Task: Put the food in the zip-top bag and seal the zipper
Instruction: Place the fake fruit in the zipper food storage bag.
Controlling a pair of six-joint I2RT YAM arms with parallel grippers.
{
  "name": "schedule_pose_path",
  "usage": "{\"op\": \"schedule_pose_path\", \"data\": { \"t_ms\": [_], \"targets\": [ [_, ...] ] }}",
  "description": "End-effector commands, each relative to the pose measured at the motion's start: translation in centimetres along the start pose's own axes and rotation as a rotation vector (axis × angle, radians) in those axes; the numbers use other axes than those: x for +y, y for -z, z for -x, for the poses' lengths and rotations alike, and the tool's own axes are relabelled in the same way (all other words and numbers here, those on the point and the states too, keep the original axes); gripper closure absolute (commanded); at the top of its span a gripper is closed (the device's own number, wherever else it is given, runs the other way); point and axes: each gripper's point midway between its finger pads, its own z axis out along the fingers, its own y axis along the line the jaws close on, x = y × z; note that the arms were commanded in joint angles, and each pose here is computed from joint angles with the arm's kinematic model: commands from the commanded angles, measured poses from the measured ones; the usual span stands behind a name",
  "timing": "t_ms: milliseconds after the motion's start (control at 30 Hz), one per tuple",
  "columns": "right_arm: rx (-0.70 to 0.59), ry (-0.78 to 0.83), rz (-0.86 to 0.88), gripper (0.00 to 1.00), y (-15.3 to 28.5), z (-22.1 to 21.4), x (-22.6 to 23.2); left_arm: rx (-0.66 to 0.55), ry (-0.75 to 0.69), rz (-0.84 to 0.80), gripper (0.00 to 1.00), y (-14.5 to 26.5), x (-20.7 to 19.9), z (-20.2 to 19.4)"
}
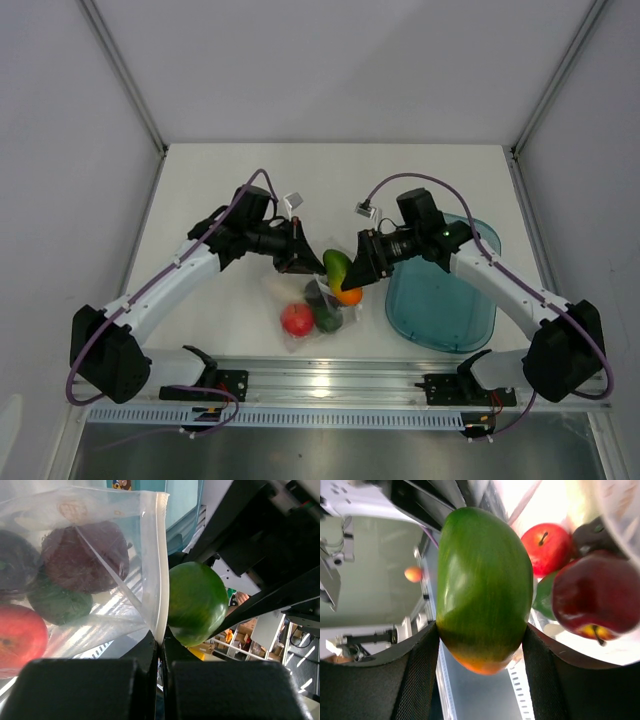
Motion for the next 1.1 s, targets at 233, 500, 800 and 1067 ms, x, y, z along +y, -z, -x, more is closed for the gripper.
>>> {"op": "schedule_pose_path", "data": {
  "t_ms": [233,500,800,1067],
  "targets": [
    [0.082,0.000,-0.116,0.69,-2.8,0.2,-2.6,0.000,-0.048,-0.048,0.99,0.5,-1.9,0.4],
    [0.019,-0.025,-0.199,0.74,-3.1,2.7,-4.3,-0.001,-0.041,-0.043,0.99,0.6,-1.6,-0.1],
    [0.068,-0.026,-0.252,0.81,-2.2,3.0,-4.4,-0.014,-0.053,-0.018,0.99,0.9,-1.1,-0.3],
    [0.078,-0.085,-0.376,0.94,-0.3,2.8,-4.9,-0.017,-0.065,-0.010,1.00,1.1,-1.1,-0.3]
  ]
}}
